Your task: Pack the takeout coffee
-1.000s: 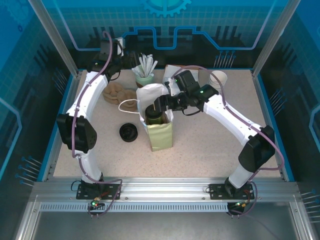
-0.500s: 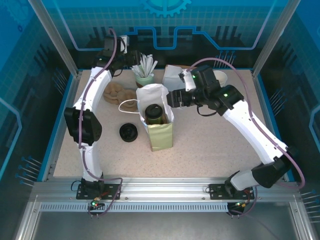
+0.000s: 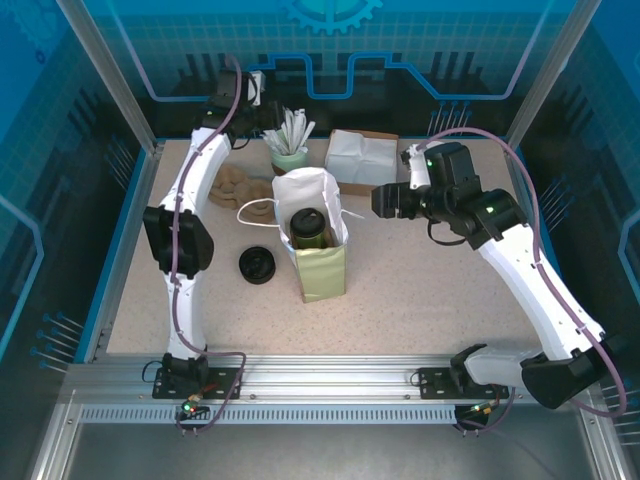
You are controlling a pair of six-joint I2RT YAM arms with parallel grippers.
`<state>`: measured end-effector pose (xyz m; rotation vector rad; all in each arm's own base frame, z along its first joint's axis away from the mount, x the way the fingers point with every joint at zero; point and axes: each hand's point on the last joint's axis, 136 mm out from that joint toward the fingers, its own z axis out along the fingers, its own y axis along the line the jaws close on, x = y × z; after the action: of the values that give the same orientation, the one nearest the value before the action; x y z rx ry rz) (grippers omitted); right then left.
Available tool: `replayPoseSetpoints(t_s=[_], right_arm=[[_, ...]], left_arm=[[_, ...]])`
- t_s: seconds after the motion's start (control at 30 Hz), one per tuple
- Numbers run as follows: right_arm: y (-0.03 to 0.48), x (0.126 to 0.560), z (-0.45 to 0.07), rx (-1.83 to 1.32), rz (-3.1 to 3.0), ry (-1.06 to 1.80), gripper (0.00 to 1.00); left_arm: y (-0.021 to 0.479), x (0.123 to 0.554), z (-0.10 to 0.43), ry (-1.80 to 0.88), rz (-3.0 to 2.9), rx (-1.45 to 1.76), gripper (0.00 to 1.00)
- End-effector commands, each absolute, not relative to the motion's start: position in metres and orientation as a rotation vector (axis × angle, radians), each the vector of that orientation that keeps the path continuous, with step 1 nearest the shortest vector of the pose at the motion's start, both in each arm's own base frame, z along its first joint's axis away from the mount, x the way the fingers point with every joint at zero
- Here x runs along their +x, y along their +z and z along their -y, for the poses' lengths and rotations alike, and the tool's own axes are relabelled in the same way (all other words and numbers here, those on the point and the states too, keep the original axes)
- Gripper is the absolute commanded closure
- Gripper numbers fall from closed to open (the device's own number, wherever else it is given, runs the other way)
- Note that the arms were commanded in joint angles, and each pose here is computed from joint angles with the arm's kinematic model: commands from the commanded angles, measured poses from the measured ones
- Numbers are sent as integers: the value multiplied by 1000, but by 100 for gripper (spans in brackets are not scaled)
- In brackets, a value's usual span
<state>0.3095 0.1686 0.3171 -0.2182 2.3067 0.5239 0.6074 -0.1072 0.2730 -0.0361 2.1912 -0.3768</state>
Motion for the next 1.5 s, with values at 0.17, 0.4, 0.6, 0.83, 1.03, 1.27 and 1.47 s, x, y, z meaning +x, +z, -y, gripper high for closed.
replayPoseSetpoints(t_s=[0.17,0.4,0.6,0.83,1.03,1.27,1.47], right_arm=[[314,310,-161,-206,-2302,542,25],[306,313,-162,-200,-2320,557,25],[304,313,-161,-193,-2320,567,25],[299,314,-159,-185,-2334,572,25],[298,314,-157,-183,-2334,575,25],[299,314,-155,-182,-2331,570,25],[298,315,-154,-180,-2334,567,25]], left_arm=[[266,609,111,-397,-2215,-15,49],[258,608,121,-403,-2233,10,54],[254,606,128,-406,-2244,27,56],[249,606,135,-403,-2253,38,60],[243,609,134,-380,-2259,31,61],[244,614,131,-358,-2247,26,65],[243,618,130,-347,-2242,20,70]])
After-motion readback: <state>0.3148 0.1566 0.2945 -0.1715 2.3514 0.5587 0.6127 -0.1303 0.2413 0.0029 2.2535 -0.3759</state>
